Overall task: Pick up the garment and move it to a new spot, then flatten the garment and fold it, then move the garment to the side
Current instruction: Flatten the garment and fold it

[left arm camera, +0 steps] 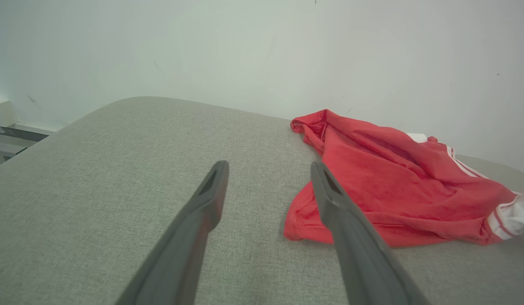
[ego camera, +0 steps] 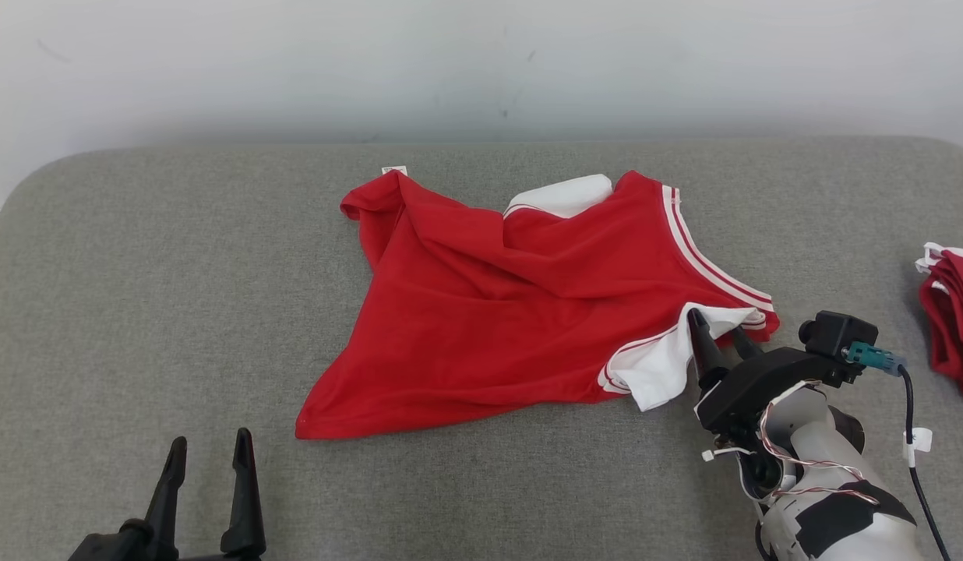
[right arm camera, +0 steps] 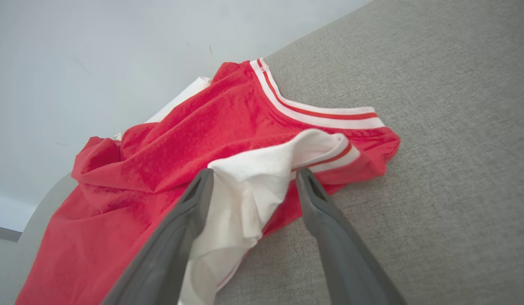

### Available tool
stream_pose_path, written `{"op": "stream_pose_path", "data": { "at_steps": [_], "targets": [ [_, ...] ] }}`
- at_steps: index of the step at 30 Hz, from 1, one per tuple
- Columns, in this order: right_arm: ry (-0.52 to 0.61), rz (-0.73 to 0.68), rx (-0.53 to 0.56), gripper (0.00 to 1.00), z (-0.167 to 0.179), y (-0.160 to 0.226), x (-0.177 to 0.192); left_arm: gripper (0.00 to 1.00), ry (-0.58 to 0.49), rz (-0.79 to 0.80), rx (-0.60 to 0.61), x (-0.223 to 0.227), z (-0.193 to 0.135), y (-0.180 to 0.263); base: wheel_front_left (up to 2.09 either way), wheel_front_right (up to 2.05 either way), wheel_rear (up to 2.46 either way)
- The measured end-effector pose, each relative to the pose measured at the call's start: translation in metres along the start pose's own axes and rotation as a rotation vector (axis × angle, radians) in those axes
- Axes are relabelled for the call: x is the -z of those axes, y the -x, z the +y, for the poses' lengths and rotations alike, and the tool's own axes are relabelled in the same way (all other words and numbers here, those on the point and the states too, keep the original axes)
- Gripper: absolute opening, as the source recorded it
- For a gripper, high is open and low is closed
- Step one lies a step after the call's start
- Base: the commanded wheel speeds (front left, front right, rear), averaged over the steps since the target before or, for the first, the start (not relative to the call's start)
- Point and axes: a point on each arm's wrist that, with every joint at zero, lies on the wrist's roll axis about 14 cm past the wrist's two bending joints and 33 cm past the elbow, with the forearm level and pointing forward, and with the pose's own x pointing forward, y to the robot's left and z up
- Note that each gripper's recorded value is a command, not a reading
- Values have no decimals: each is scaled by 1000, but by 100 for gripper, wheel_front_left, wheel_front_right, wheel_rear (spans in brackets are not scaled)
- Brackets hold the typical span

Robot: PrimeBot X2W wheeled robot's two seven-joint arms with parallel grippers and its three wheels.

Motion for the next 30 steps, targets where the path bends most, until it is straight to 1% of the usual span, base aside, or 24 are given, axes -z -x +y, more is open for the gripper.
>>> {"op": "stream_pose_path", "data": {
  "at_steps": [4,5,6,7,9,10,11,18,24,25,27,28,29,30],
  "targets": [
    [28,14,-4,100,0,1,3,100,3,2,4,1,-1,0,0,0,0],
    [41,15,-7,40,1,0,2,100,3,3,5,1,-2,0,0,0,0],
    [41,15,-7,22,1,0,2,100,3,3,5,1,-2,0,0,0,0],
    [48,10,-12,0,2,-1,0,100,4,3,6,1,-2,0,0,0,0],
    [70,0,-23,0,6,-1,-2,100,6,1,7,1,-3,0,0,0,0],
    [96,-11,-24,0,4,2,-3,100,7,-2,7,-1,-3,1,0,0,0],
    [98,-19,-19,0,1,4,-4,100,7,-3,4,-1,-3,2,0,0,0],
    [68,-26,4,0,-15,29,1,100,10,-3,-14,-2,2,14,0,0,0],
    [45,-4,48,0,-39,58,4,100,15,-6,8,-3,-6,14,0,0,0],
    [40,1,59,8,-43,63,6,100,15,-9,12,-4,-7,14,0,0,0],
    [62,26,94,43,-56,76,12,100,18,-13,21,-5,-10,14,0,0,0],
    [79,38,117,79,-63,82,14,100,19,-15,26,-6,-12,14,0,0,0],
    [91,53,138,100,-70,89,17,100,20,-16,30,-6,-13,14,0,0,0],
    [101,70,157,100,-75,95,20,100,21,-18,33,-6,-14,14,0,0,0]
  ]
}}
